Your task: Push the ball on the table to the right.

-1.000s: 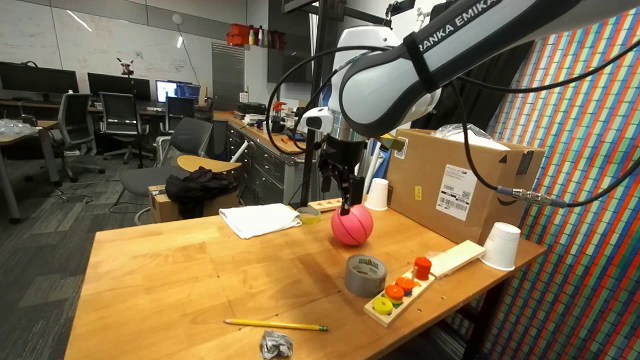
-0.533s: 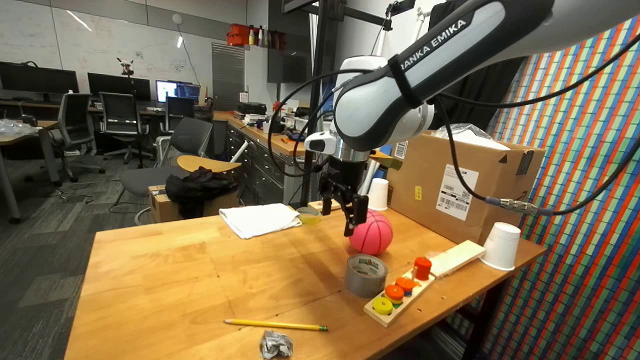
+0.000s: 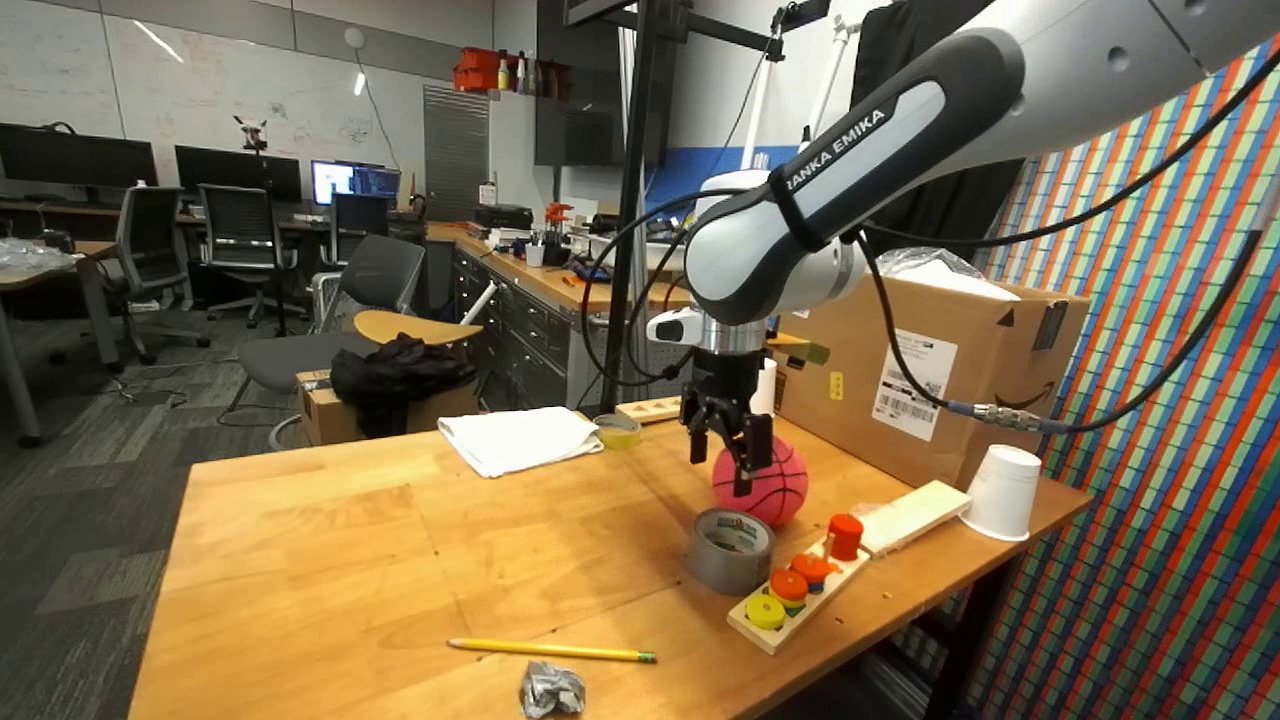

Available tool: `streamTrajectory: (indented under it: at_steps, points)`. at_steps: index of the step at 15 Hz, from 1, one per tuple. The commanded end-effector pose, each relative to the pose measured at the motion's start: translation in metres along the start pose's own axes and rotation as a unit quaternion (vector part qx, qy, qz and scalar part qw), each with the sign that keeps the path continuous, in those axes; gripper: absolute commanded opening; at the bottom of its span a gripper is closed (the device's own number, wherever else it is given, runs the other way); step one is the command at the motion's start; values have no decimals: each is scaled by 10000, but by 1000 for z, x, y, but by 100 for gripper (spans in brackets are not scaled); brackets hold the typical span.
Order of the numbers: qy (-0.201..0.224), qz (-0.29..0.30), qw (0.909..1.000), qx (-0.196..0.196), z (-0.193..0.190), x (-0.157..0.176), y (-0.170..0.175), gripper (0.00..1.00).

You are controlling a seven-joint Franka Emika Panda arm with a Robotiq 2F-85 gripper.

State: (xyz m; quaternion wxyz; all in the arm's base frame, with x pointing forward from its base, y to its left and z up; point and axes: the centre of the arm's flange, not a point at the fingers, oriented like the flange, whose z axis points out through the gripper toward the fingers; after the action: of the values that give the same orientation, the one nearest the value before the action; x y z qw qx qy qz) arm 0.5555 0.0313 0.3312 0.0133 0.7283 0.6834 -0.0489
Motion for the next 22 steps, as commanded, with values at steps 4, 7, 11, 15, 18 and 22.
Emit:
streamTrajectory:
  at_steps: [4,7,11,15,18,22]
  points:
    - [-919,-551,9924,-613,-5,-65,40,100]
    - [-1567,-704,9783,-1155,-33,-114,50,100]
    - [-2041,-629,9534,-2133,-50,-146,54,100]
    - [-2231,-586,9216,-3122,-59,-148,50,100]
    - [-2092,-262,9036,-3730,-70,-138,46,100]
    - [-1290,114,9226,-3633,-90,-98,27,100]
